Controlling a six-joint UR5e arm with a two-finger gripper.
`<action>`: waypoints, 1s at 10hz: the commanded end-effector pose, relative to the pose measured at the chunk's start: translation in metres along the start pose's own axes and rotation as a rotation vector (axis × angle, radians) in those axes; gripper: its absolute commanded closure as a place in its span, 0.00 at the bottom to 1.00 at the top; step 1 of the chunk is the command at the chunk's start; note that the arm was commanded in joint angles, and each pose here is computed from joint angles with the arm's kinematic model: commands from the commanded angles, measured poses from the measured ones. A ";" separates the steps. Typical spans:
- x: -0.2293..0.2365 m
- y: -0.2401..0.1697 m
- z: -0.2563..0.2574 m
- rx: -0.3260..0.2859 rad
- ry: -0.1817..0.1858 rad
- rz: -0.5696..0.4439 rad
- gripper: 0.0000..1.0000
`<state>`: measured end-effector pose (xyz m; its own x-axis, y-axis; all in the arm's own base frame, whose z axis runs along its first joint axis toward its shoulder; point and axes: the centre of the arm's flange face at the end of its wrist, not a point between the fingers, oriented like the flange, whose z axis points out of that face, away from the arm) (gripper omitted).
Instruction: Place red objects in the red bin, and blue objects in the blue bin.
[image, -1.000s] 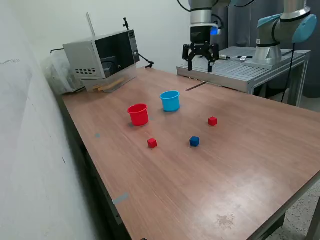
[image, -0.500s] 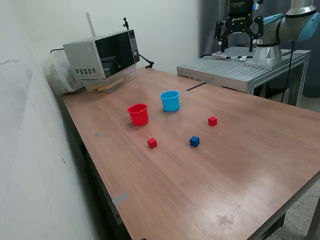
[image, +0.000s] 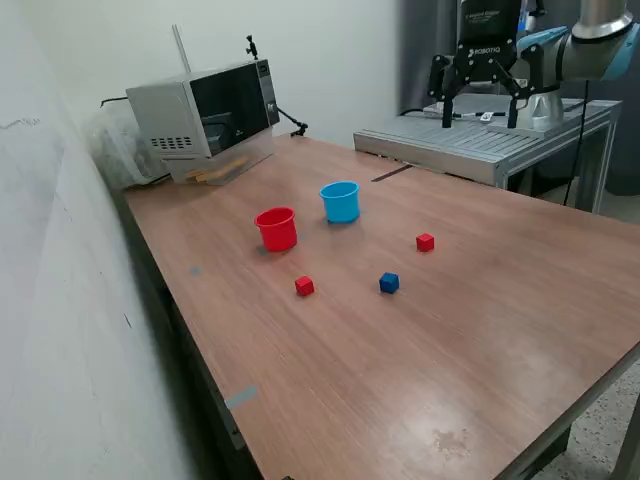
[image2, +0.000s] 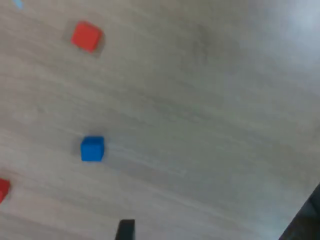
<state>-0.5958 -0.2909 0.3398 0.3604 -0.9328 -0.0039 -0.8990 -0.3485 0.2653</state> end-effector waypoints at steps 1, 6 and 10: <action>-0.003 0.045 0.102 0.040 -0.016 0.052 0.00; -0.033 0.037 0.221 0.103 -0.062 0.082 0.00; -0.096 0.050 0.235 0.080 -0.093 0.156 0.00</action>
<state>-0.7123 -0.2713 0.1364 0.2391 -0.9696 -0.0525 -0.9527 -0.2447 0.1804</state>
